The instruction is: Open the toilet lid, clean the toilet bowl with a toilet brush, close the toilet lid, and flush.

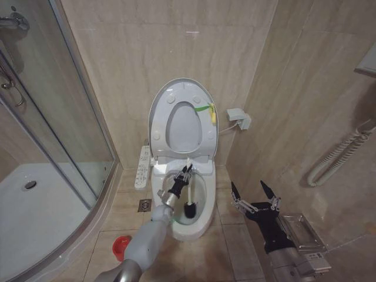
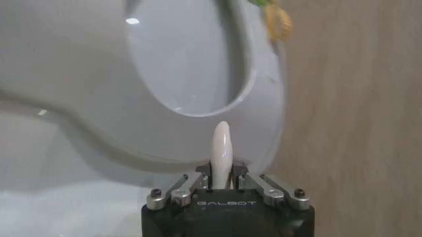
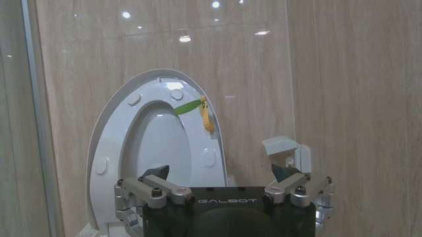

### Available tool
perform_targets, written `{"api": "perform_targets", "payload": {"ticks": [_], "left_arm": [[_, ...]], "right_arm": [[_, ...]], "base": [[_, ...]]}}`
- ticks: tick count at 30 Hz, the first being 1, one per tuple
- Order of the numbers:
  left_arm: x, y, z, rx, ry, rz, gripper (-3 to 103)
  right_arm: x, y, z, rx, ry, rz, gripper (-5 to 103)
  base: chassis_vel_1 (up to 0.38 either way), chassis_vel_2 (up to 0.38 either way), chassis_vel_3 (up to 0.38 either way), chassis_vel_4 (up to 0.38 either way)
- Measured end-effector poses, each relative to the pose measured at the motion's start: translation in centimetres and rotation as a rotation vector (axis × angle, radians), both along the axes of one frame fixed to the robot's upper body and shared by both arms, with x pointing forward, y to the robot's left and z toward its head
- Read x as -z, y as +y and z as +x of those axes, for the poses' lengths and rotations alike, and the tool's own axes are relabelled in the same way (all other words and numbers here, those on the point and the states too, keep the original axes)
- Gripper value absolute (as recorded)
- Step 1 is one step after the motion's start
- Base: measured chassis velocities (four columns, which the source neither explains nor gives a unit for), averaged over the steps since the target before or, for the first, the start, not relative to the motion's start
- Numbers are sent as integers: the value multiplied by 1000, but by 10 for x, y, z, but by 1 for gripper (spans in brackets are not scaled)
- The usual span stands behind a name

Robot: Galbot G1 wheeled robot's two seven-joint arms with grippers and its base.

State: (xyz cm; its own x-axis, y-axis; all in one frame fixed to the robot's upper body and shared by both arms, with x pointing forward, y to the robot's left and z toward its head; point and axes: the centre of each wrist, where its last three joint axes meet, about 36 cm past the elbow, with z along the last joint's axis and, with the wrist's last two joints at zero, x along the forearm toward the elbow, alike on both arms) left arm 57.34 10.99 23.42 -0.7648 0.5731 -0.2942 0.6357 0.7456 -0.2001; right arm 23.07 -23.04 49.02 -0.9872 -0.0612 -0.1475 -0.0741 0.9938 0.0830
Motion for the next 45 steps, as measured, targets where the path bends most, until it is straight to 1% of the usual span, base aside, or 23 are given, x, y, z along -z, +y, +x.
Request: {"api": "perform_targets", "payload": {"ticks": [1,2,4,10,13,14,16,19,22,25,27,28,30,31,32,33,34,35,38,42,43,44,45], "left_arm": [[0,0,0,0,0,0,20],[1,8,1,11,-36,59,20],[-2,13,3,19,-68,95,20],[-13,15,7,28,-111,111,20],[-15,17,8,4,-119,86,20],[-15,16,8,-20,-129,58,20],[-11,12,10,-50,-149,30,20],[-9,10,9,-59,-146,23,20],[-6,9,6,-62,-136,7,20],[-3,3,2,-72,-93,-70,20],[-3,2,2,-72,-90,-78,20],[-2,0,2,-77,-76,-109,20],[-2,0,2,-80,-72,-117,20],[-2,-2,2,-87,-56,-147,20],[-2,-3,1,-86,-54,-150,20],[1,-1,1,-83,-55,-138,20],[3,3,1,-76,-62,-107,20],[3,3,1,-76,-62,-107,20],[13,13,0,-47,-99,5,20],[13,7,0,-39,-101,8,20],[11,1,0,-45,-92,-22,20],[11,1,0,-45,-92,-22,20],[8,-7,1,-49,-78,-62,20]], "right_arm": [[0,0,0,0,0,0,100],[0,0,0,0,0,0,100],[0,0,0,0,0,0,100],[0,0,0,0,0,0,100],[0,0,0,0,0,0,100],[0,0,0,0,0,0,100],[0,0,0,0,0,0,100],[0,0,0,0,0,0,100],[0,0,0,0,0,0,100],[0,0,0,0,0,0,100],[0,0,0,0,0,0,100],[0,0,0,0,0,0,100],[0,0,0,0,0,0,100],[0,0,0,0,0,0,100],[0,0,0,0,0,0,100],[0,0,0,0,0,0,100],[0,0,0,0,0,0,100],[0,0,0,0,0,0,100],[0,0,0,0,0,0,100],[0,0,0,0,0,0,100],[0,0,0,0,0,0,100],[0,0,0,0,0,0,100],[0,0,0,0,0,0,100]], "base": [[0,0,0,0],[0,0,0,0],[0,0,0,0],[0,0,0,0],[0,0,0,0],[0,0,0,0],[0,0,0,0],[0,0,0,0],[0,0,0,0],[0,0,0,0],[0,0,0,0],[0,0,0,0],[0,0,0,0],[0,0,0,0],[0,0,0,0],[0,0,0,0],[0,0,0,0],[0,0,0,0],[0,0,0,0],[0,0,0,0],[0,0,0,0],[0,0,0,0],[0,0,0,0]]}}
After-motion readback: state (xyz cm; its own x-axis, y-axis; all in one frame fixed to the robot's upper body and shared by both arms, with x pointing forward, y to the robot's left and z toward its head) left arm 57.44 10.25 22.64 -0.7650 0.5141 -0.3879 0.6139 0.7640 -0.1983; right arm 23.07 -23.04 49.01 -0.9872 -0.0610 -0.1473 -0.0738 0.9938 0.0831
